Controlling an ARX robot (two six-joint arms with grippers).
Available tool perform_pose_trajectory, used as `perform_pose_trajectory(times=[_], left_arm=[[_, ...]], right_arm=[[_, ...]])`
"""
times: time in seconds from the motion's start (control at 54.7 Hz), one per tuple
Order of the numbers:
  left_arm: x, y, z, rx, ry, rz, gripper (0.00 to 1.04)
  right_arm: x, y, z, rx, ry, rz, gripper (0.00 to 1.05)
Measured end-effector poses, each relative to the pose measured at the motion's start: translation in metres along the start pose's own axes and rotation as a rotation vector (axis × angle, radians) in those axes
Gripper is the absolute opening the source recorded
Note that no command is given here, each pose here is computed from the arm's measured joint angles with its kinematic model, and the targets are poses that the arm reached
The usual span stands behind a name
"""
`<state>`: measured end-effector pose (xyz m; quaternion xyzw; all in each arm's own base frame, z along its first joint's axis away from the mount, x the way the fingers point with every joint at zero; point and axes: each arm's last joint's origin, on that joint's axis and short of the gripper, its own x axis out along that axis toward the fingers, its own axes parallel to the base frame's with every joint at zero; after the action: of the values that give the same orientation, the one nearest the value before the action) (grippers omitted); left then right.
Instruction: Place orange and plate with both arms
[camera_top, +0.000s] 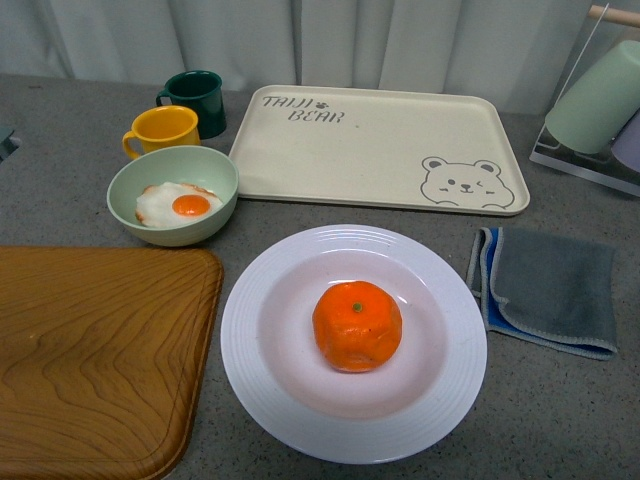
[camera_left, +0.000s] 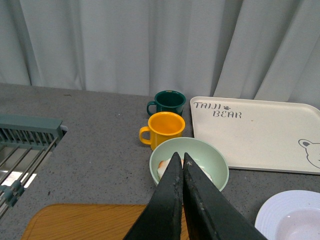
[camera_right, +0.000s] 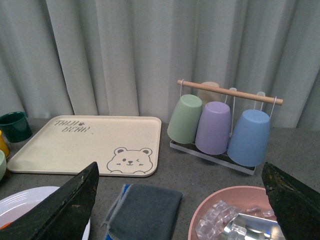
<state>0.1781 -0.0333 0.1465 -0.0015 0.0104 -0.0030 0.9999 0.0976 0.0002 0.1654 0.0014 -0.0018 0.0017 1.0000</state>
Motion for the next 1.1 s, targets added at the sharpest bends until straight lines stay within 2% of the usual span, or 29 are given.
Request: perform_pose_trajectory(times=[0.457, 0.53, 1.098], left_arm=[[-0.035, 0.025, 0.018, -0.003, -0.012, -0.022, 0.04], [-0.039, 0.032, 0.021, -0.004, -0.024, 0.004, 0.04], [-0.059, 0.033, 0.026, -0.004, -0.043, 0.006, 0.04]], right_arm=[[0.0, 0.0, 0.0, 0.0, 0.0, 0.0, 0.95], [0.0, 0.0, 0.0, 0.0, 0.0, 0.0, 0.95], [0.0, 0.0, 0.0, 0.0, 0.0, 0.0, 0.95]])
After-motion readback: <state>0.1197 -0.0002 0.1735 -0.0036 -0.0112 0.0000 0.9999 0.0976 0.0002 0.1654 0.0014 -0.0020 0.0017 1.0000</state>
